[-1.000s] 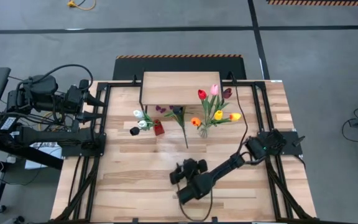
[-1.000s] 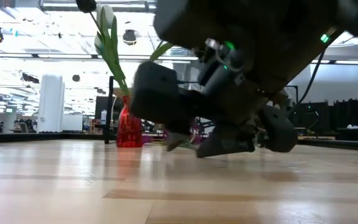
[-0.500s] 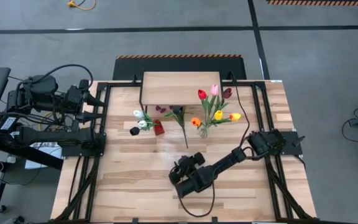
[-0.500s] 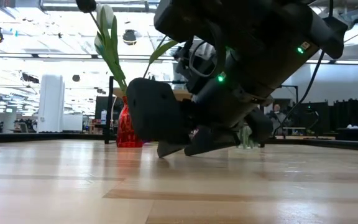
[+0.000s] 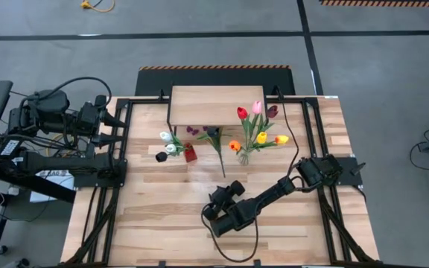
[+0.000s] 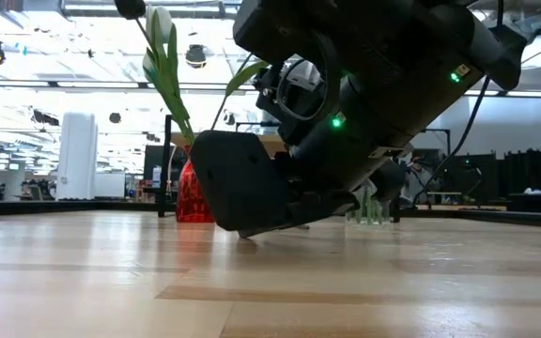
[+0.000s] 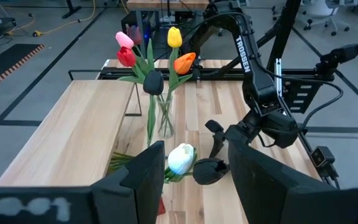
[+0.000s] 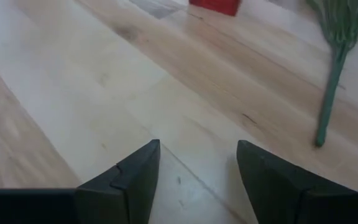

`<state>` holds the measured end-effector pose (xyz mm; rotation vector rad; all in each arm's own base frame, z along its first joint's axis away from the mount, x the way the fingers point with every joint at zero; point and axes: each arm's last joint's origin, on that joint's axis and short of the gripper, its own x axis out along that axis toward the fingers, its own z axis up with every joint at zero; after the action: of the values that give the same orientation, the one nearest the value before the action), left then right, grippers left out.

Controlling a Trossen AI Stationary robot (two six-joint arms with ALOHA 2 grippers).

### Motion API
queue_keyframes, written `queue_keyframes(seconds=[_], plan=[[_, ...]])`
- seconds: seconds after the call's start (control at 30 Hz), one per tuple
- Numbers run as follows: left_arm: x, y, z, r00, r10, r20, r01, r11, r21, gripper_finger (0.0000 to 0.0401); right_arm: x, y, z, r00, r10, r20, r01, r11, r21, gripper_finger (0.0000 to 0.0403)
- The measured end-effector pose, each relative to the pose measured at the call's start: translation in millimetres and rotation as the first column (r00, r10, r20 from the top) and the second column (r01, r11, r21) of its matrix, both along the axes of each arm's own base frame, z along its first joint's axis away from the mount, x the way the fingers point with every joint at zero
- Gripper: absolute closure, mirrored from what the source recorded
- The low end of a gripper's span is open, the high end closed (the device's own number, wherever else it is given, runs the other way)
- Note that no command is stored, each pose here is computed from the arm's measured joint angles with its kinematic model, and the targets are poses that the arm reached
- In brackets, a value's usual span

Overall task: Pick and place flowers into a vace then onto a shelf
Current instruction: Put the purple flowers into the red vase

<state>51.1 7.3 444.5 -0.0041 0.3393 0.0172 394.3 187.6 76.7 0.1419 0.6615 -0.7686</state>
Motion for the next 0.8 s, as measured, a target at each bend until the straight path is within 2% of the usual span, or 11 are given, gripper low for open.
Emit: queue_keyframes(seconds=[0.17, 0.33, 0.6, 0.8], plan=[[-0.1, 0.0, 0.0, 1.000, 0.000, 0.001, 0.000, 1.000, -0.001, 0.0234, -2.8, -1.1, -0.8, 0.995, -0.089, 0.049, 0.086, 0.994, 0.066, 0.0195], [-0.1, -0.1, 0.0, 1.000, 0.000, 0.001, 0.000, 1.000, -0.001, 0.0234, -9.7, -4.0, -1.2, 0.974, -0.216, 0.072, 0.204, 0.968, 0.146, 0.0195], [-0.1, -0.1, 0.0, 1.000, 0.000, 0.000, 0.000, 1.000, -0.002, 0.0234, -20.6, -14.5, -2.0, 0.946, -0.324, 0.028, 0.318, 0.940, 0.126, 0.0195], [0.0, 0.0, 0.0, 1.000, 0.000, 0.000, 0.000, 1.000, -0.002, 0.0234, -18.6, -21.2, -2.2, 0.946, -0.323, 0.007, 0.320, 0.942, 0.104, 0.0195]])
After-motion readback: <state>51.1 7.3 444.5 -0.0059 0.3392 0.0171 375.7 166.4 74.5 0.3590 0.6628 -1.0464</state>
